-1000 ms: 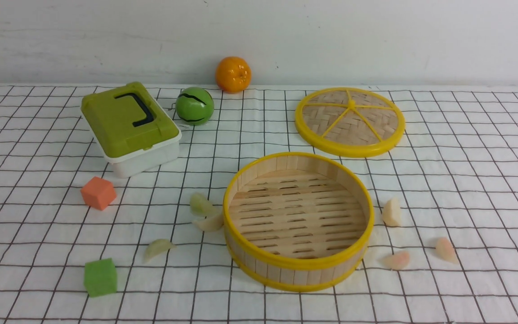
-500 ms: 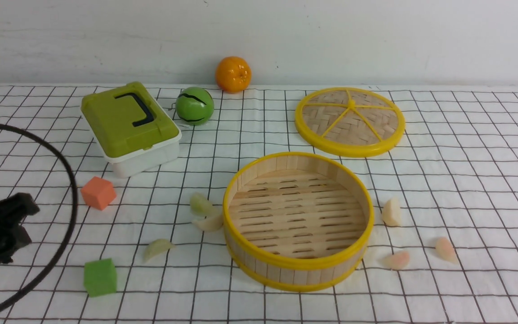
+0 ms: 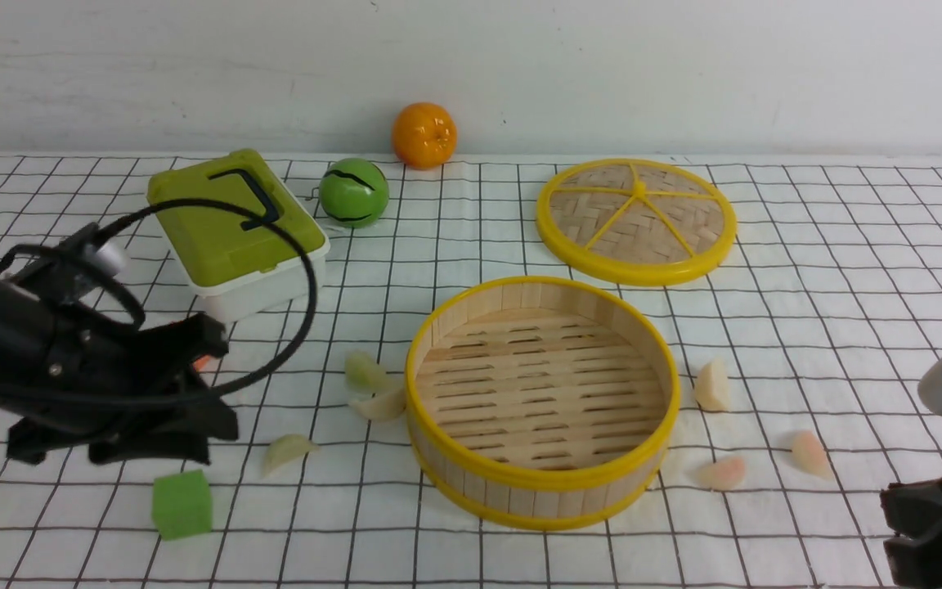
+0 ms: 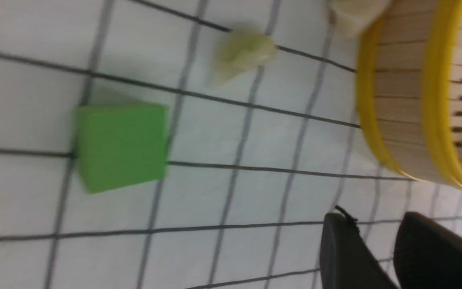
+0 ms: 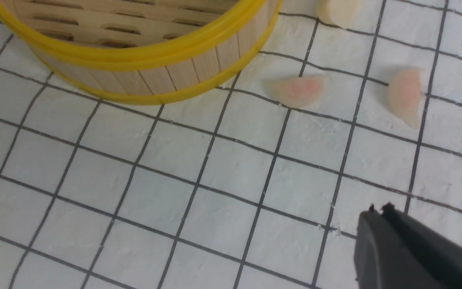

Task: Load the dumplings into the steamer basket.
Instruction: Use the left arm to grab a dumpling

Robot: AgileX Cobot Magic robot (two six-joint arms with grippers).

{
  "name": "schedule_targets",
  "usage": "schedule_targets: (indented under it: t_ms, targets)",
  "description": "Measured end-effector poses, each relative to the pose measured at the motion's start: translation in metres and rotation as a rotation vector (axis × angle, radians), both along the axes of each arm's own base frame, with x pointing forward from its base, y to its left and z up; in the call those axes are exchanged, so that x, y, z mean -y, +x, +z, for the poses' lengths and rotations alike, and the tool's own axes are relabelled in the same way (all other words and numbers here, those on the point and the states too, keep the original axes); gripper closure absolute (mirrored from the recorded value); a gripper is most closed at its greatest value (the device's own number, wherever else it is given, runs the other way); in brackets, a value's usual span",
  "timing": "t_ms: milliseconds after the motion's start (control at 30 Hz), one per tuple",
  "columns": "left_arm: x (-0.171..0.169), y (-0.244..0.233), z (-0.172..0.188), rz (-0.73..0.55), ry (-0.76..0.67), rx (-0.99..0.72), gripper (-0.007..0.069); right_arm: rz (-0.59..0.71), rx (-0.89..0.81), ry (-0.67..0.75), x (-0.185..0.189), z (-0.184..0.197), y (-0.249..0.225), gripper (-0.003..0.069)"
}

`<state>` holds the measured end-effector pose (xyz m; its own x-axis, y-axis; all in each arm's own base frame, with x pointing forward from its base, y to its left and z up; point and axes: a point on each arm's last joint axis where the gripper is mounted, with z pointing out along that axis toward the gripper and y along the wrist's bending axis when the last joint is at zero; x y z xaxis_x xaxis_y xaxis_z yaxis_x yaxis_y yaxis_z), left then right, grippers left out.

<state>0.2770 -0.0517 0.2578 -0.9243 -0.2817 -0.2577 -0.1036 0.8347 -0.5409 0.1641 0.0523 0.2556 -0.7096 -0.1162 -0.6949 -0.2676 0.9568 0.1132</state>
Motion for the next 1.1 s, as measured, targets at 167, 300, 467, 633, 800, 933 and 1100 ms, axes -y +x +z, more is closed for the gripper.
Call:
schedule_targets:
  t_ms: [167, 300, 467, 633, 800, 933, 1100]
  targets:
    - [0.036, 0.013, 0.015, -0.178, 0.073, 0.06, 0.0632, 0.003, 0.003, 0.01, -0.001, 0.0, 0.0, 0.0661]
    - [0.063, 0.025, 0.021, -0.282, 0.217, 0.058, 0.0638, 0.0, 0.009, 0.015, -0.002, 0.001, 0.0, 0.0659]
    - [0.087, 0.06, 0.01, -0.402, 0.465, 0.042, 0.0638, -0.002, 0.01, 0.021, -0.002, 0.001, 0.0, 0.0658]
    - [0.099, 0.087, -0.015, -0.541, 0.545, 0.084, 0.058, -0.004, 0.005, 0.028, -0.002, 0.001, 0.0, 0.0654]
    - [0.106, 0.098, -0.036, -0.603, 0.53, 0.099, 0.0476, -0.004, 0.001, 0.028, -0.002, 0.001, 0.0, 0.065]
    - [0.111, 0.107, -0.053, -0.643, 0.529, 0.141, 0.0351, -0.004, 0.001, 0.028, -0.002, 0.001, 0.0, 0.0648]
    - [0.115, 0.115, -0.062, -0.682, 0.543, 0.204, 0.0306, -0.004, 0.001, 0.028, -0.002, 0.001, 0.0, 0.0648]
